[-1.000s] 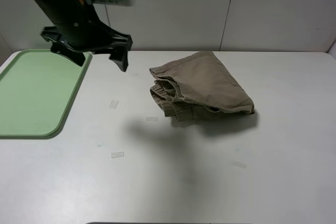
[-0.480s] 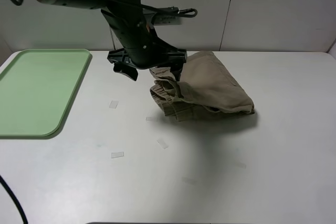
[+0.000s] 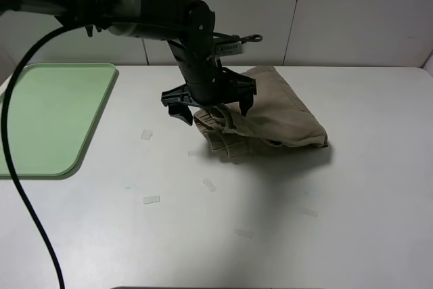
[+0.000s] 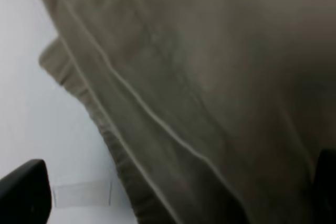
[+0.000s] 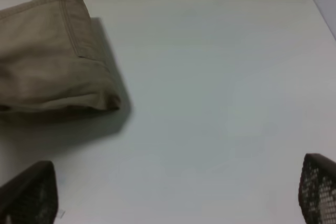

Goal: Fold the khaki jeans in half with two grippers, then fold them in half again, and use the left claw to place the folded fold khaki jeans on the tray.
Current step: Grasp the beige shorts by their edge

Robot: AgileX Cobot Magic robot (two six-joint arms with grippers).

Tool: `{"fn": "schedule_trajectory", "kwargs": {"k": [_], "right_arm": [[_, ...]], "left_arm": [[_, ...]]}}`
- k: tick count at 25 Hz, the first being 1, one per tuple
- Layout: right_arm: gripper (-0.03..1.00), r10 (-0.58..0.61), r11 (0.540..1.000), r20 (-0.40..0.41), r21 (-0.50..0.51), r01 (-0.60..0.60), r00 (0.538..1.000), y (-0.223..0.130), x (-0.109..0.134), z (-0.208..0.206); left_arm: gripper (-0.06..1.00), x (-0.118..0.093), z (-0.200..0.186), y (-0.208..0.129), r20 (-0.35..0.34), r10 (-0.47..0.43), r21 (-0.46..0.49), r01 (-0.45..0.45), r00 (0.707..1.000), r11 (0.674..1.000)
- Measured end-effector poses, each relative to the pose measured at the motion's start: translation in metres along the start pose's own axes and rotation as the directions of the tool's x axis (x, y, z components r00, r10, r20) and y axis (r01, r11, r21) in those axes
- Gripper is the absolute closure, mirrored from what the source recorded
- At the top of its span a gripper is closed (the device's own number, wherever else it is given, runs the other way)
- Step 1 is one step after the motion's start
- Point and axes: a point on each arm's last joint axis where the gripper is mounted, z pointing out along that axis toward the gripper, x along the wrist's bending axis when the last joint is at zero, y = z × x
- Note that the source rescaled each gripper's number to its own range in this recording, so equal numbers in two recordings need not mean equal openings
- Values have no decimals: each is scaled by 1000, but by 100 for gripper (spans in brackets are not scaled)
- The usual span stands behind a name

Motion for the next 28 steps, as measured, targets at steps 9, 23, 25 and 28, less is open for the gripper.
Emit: {"fn": "schedule_trajectory", "kwargs": {"k": [9,23,25,28], "right_arm": [[-3,0,1000,-1,0,0,1000,0,0,0],[-3,2,1000,-3,0,-2,1000,0,0,0],[-3,2,1000,-3,0,-2,1000,0,0,0],[-3,3,1000,-4,0,-3,1000,0,0,0]], "left_arm": [[-5,-5,36,-7,9,-85,0,85,996,996],[-5,-16,65,1,152,-82,-128,102,985,987],[-1,-17,66,2,158,-79,-135,101,984,986],[15,-17,68,2,161,-73,-141,96,984,985]]}}
